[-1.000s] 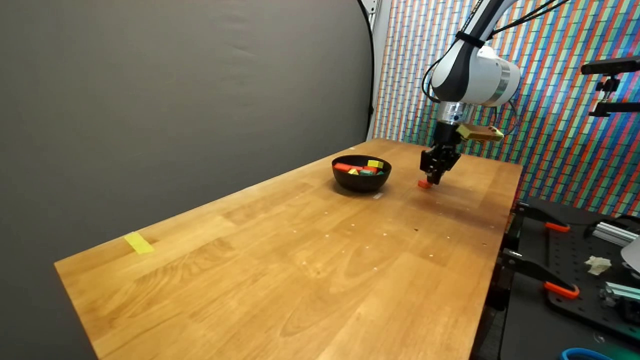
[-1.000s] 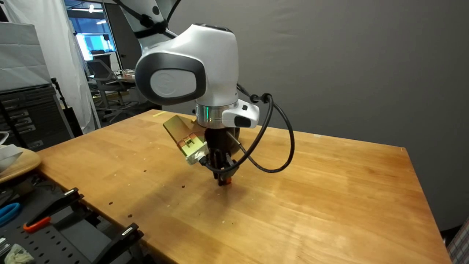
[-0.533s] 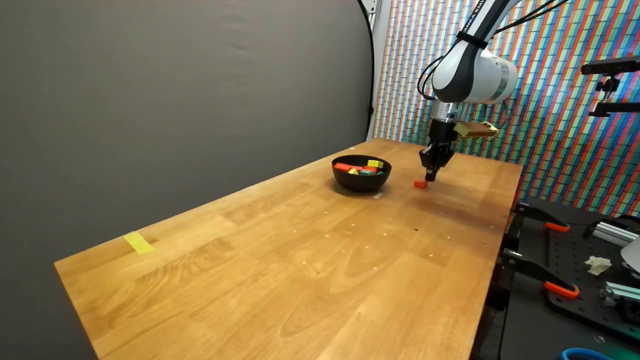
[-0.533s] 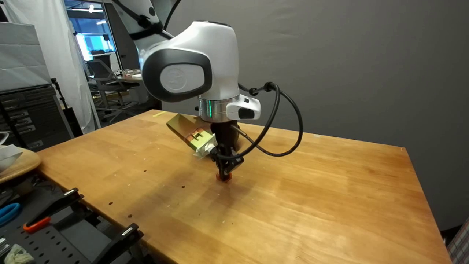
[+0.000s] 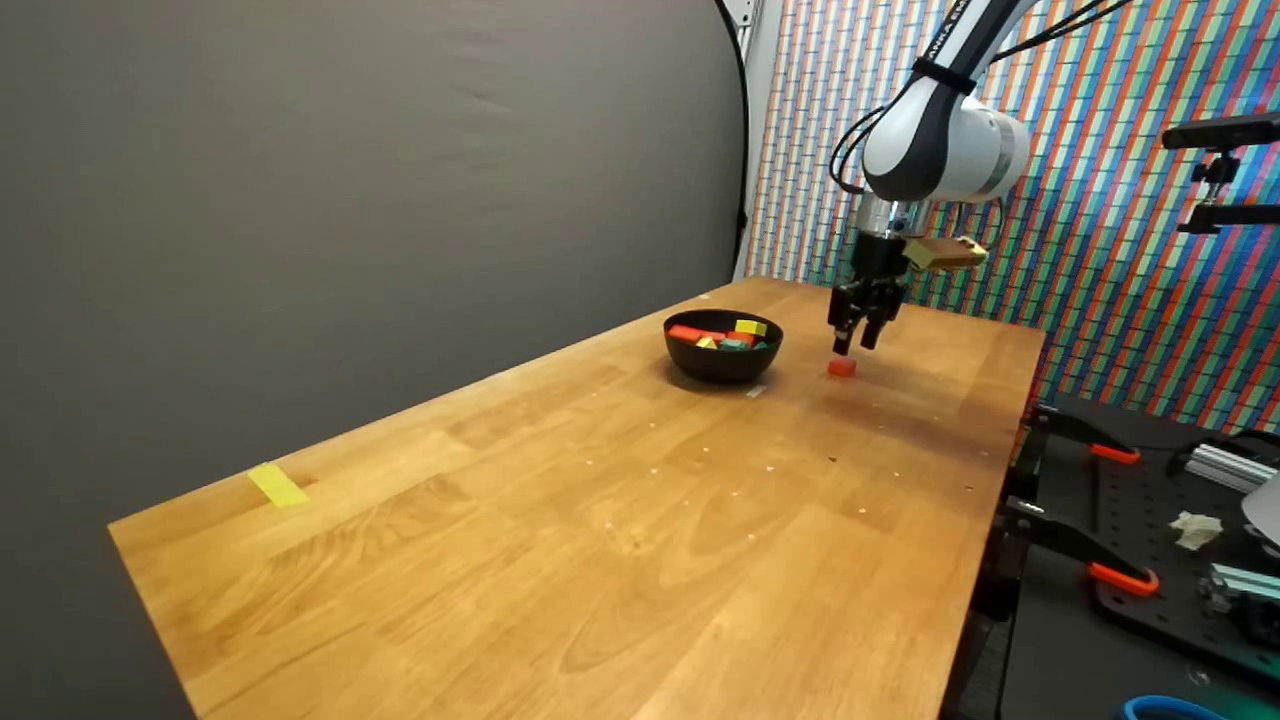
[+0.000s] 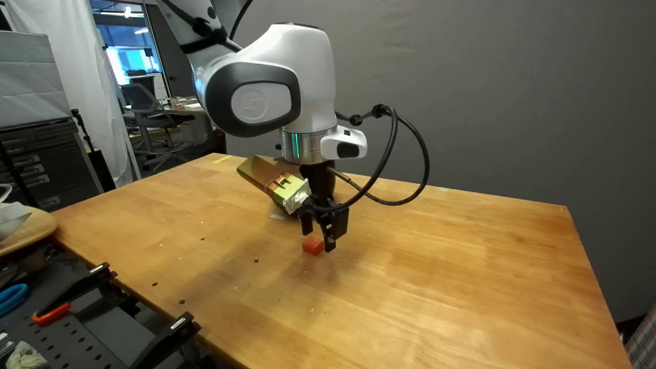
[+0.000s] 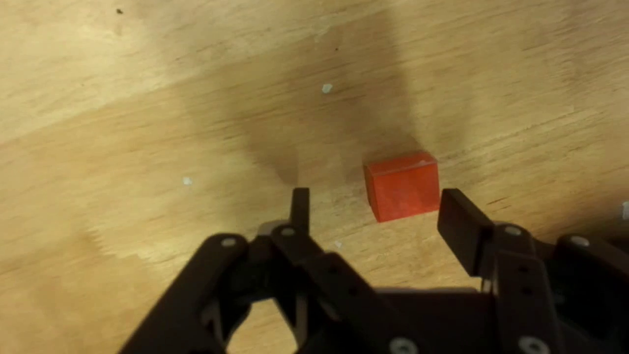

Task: Put the colored things in the bowl

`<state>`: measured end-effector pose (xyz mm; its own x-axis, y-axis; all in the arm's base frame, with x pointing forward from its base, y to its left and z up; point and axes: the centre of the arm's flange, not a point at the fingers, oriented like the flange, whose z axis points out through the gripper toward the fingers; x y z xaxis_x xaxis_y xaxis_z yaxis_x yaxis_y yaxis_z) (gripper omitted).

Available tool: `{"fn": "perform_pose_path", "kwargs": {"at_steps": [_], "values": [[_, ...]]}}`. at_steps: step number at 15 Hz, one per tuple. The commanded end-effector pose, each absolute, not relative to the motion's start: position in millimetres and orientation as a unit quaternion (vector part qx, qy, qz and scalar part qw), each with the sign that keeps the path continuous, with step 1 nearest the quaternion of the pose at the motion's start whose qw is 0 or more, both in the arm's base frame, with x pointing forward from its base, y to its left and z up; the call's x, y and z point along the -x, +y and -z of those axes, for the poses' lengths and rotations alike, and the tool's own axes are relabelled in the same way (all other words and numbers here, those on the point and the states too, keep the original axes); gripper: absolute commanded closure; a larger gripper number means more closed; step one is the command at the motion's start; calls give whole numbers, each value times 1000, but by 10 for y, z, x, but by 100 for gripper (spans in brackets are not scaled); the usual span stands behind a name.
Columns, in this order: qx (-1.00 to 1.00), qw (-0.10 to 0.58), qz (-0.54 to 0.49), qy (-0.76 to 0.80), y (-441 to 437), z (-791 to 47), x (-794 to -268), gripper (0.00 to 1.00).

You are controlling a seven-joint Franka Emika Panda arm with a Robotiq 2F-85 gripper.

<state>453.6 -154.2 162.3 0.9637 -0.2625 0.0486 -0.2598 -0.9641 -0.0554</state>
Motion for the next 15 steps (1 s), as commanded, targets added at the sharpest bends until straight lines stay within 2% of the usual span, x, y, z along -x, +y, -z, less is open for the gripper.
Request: {"fn": "perform_pose_path", "kwargs": {"at_steps": [1, 5, 6, 7, 11, 15], "values": [[993, 19, 28, 112, -1495, -1604, -4717, 1], [998, -2, 9, 68, -1376, -1435, -4818, 0], [998, -10, 3, 61, -1363, -1389, -4827, 4], [998, -17, 0, 56, -1355, -1355, -4833, 19], [998, -38, -8, 41, -1365, -1343, -4824, 52], [998, -45, 8, 33, -1331, -1538, -4818, 81]]}}
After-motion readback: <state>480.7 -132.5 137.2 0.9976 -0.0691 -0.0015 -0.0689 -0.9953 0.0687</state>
